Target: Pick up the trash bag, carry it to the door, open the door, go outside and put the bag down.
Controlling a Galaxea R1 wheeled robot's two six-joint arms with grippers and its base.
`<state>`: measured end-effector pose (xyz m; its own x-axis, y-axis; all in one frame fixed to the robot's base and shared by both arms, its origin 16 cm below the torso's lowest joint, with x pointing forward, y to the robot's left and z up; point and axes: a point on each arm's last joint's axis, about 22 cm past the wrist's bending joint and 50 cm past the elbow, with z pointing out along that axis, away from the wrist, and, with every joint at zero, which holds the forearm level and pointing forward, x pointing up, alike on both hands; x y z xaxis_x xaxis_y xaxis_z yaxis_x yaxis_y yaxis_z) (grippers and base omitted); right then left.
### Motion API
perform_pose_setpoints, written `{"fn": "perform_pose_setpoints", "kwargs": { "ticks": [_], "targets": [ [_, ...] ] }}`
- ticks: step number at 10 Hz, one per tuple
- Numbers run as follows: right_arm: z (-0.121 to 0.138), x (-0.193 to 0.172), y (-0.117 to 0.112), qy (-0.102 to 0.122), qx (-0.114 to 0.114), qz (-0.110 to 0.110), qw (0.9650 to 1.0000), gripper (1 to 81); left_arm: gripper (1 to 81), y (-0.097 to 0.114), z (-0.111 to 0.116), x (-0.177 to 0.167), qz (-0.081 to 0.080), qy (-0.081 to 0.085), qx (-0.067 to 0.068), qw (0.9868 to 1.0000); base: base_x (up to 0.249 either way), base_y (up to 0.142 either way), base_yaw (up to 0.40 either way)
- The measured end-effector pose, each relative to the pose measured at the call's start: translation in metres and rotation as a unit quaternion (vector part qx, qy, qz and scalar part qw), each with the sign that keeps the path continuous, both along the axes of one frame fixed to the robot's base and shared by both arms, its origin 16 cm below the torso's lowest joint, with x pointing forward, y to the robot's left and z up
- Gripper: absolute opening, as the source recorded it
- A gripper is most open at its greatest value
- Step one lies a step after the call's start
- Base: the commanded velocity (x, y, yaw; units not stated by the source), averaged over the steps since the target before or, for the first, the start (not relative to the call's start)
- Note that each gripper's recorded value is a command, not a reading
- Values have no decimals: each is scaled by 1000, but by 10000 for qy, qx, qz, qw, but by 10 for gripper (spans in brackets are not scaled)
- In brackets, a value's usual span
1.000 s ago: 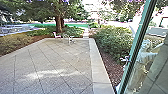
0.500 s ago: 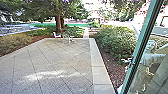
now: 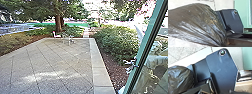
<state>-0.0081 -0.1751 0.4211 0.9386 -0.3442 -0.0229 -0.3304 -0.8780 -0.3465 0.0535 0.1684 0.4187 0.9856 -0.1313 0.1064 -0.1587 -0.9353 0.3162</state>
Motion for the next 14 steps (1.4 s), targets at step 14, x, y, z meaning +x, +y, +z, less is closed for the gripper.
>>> {"fn": "perform_pose_setpoints", "kwargs": {
  "ticks": [14],
  "targets": [
    [0,2,0,-13,1,-2,10000,811,10,2,0,3,5,-15,13,10000,112,0,0]
  ]
}}
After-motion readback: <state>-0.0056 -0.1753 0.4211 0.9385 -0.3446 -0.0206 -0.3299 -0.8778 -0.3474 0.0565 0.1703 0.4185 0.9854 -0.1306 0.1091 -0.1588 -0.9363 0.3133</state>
